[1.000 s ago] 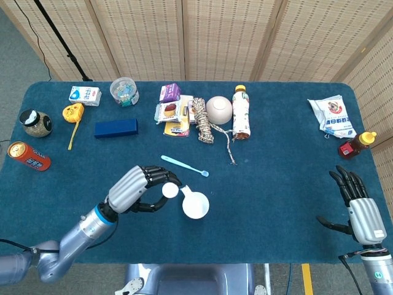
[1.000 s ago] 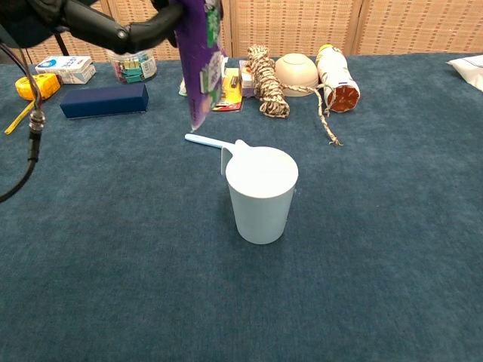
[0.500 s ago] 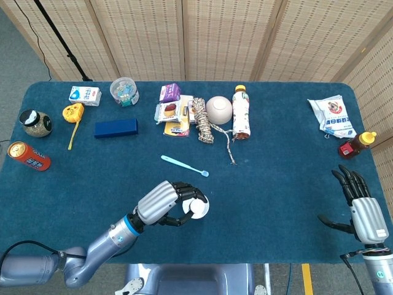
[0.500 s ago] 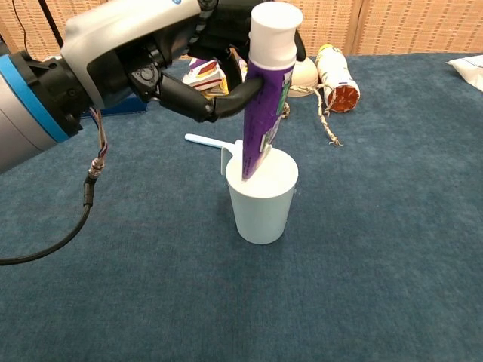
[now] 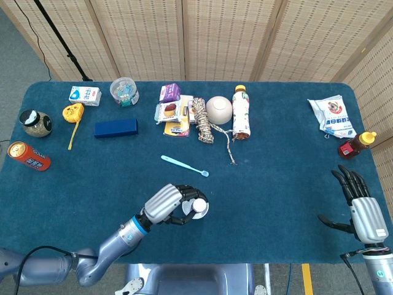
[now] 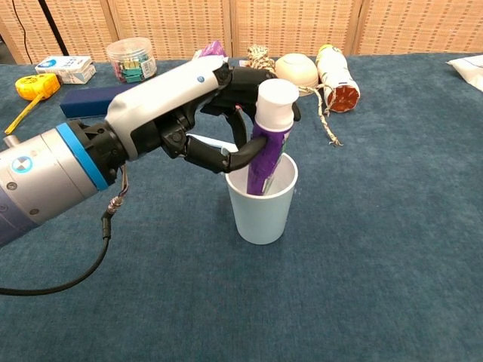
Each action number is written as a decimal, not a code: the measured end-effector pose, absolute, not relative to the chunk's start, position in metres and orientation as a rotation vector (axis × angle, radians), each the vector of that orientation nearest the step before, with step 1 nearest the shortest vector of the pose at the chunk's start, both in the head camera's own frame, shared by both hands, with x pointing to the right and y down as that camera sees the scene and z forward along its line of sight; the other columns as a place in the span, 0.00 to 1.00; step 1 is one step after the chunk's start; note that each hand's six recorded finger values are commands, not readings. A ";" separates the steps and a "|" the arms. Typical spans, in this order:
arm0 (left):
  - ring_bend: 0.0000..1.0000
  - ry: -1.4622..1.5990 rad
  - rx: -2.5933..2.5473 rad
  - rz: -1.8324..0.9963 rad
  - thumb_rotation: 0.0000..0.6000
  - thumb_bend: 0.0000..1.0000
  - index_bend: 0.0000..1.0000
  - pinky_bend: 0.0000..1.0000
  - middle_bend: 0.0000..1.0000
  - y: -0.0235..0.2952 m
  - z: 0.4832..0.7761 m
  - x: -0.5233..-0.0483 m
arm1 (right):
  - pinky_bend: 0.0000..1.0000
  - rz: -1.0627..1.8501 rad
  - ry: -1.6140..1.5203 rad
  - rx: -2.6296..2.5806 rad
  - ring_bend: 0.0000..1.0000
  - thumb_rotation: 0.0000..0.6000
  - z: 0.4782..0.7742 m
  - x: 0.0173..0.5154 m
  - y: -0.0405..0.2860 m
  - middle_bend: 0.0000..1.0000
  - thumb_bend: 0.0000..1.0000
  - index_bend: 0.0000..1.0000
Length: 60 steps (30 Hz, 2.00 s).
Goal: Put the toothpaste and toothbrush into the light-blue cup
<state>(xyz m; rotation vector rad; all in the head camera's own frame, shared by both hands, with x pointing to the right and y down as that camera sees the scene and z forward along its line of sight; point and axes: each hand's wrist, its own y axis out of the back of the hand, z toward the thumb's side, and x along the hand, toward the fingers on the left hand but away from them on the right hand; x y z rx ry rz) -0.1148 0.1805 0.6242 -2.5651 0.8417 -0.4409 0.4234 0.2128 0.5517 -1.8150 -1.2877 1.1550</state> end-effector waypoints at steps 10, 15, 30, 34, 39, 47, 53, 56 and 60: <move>0.22 0.860 -2.540 -0.468 1.00 0.49 0.51 0.27 0.32 0.182 0.635 -0.119 | 0.00 1.136 -1.292 -1.823 0.00 1.00 0.550 0.423 0.213 0.00 0.00 0.06; 0.05 0.850 -2.537 -0.476 1.00 0.49 0.33 0.14 0.10 0.183 0.637 -0.121 | 0.00 1.132 -1.292 -1.820 0.00 1.00 0.549 0.422 0.214 0.00 0.00 0.07; 0.00 0.863 -2.551 -0.441 1.00 0.48 0.13 0.10 0.00 0.181 0.631 -0.138 | 0.00 1.138 -1.289 -1.817 0.00 1.00 0.550 0.421 0.214 0.00 0.00 0.07; 0.00 0.931 -2.541 -0.413 1.00 0.48 0.12 0.10 0.00 0.168 0.622 -0.145 | 0.00 1.137 -1.287 -1.819 0.00 1.00 0.550 0.420 0.214 0.00 0.00 0.07; 0.00 0.993 -2.472 -0.450 1.00 0.48 0.09 0.10 0.00 0.138 0.612 -0.165 | 0.00 1.136 -1.287 -1.820 0.00 1.00 0.550 0.420 0.214 0.00 0.00 0.07; 0.00 0.875 -2.337 -0.683 1.00 0.48 0.11 0.10 0.00 0.112 0.628 -0.188 | 0.00 1.133 -1.283 -1.828 0.00 1.00 0.550 0.419 0.214 0.00 0.00 0.07; 0.00 0.682 -2.180 -0.866 1.00 0.48 0.17 0.10 0.00 0.101 0.655 -0.192 | 0.00 1.136 -1.263 -1.839 0.00 1.00 0.554 0.414 0.215 0.00 0.00 0.07; 0.00 0.598 -2.106 -0.926 1.00 0.48 0.18 0.10 0.02 0.098 0.668 -0.188 | 0.00 1.141 -1.263 -1.840 0.00 1.00 0.555 0.415 0.215 0.00 0.00 0.07; 0.01 0.510 -2.032 -0.978 1.00 0.48 0.20 0.10 0.05 0.094 0.681 -0.178 | 0.00 1.148 -1.263 -1.842 0.00 1.00 0.556 0.416 0.214 0.00 0.00 0.07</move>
